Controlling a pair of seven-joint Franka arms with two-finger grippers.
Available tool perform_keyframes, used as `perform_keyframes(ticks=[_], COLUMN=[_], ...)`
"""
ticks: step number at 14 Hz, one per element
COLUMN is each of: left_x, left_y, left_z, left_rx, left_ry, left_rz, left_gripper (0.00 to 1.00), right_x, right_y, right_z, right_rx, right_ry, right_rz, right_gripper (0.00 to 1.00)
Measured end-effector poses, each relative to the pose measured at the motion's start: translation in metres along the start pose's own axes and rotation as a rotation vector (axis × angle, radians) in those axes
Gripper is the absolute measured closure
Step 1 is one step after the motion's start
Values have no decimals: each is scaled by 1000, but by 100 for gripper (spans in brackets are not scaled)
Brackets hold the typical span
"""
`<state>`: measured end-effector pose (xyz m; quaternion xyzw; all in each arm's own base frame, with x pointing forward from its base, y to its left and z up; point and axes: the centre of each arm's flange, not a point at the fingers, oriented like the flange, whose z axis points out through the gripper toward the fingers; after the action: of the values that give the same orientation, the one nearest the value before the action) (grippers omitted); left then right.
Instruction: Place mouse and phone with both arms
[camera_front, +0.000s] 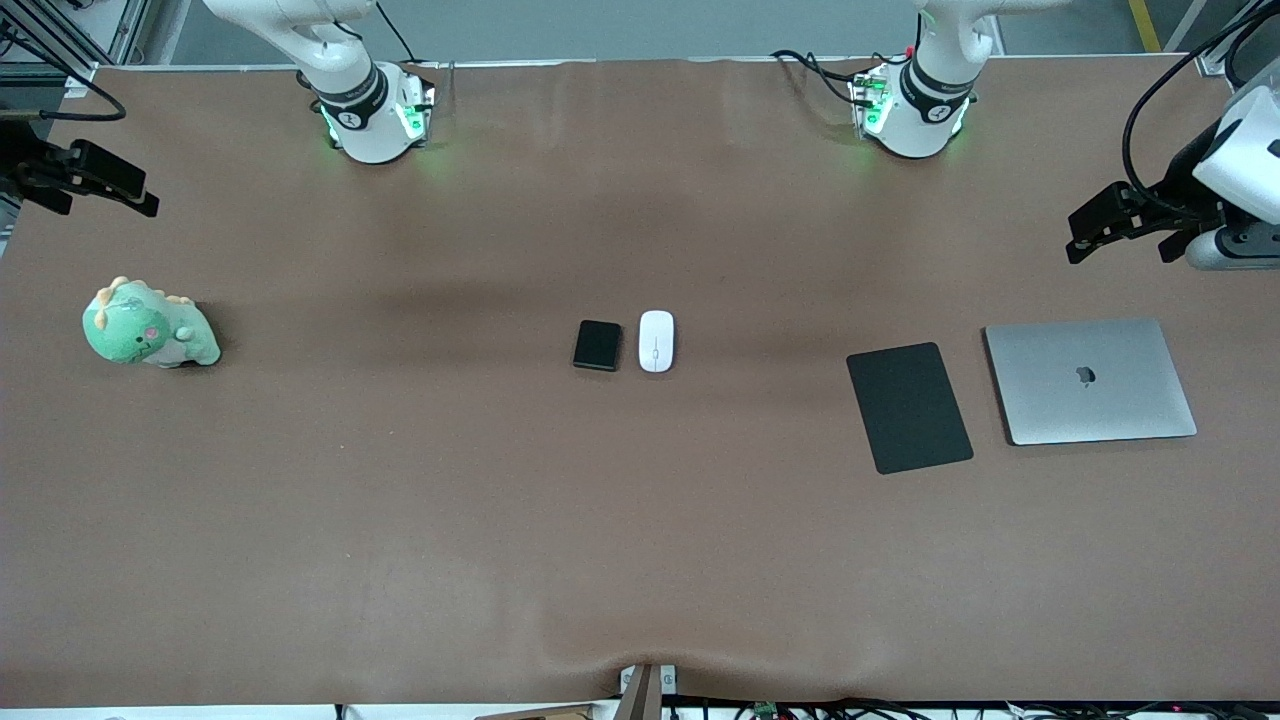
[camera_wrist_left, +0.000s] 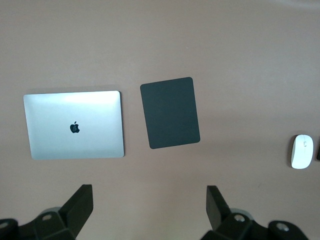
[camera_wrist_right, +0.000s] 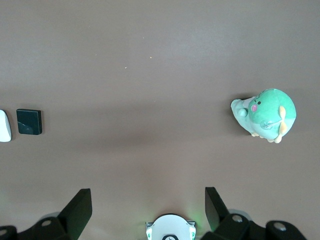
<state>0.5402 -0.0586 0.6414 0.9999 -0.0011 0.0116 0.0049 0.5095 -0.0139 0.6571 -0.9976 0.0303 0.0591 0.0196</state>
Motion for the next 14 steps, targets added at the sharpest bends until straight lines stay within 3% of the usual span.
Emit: perform_keyframes(ticks=[9, 14], left_x=[0, 7], left_y=[0, 3], left_z=[1, 20], left_rx=[1, 1], left_ry=[-5, -44], left_rz=[0, 5], left_gripper=[0, 0], right_x=[1, 1], right_y=[2, 2], right_z=[2, 2], right_rx=[0, 0], right_ry=[-5, -5], right_rz=[3, 3], right_gripper=[0, 0])
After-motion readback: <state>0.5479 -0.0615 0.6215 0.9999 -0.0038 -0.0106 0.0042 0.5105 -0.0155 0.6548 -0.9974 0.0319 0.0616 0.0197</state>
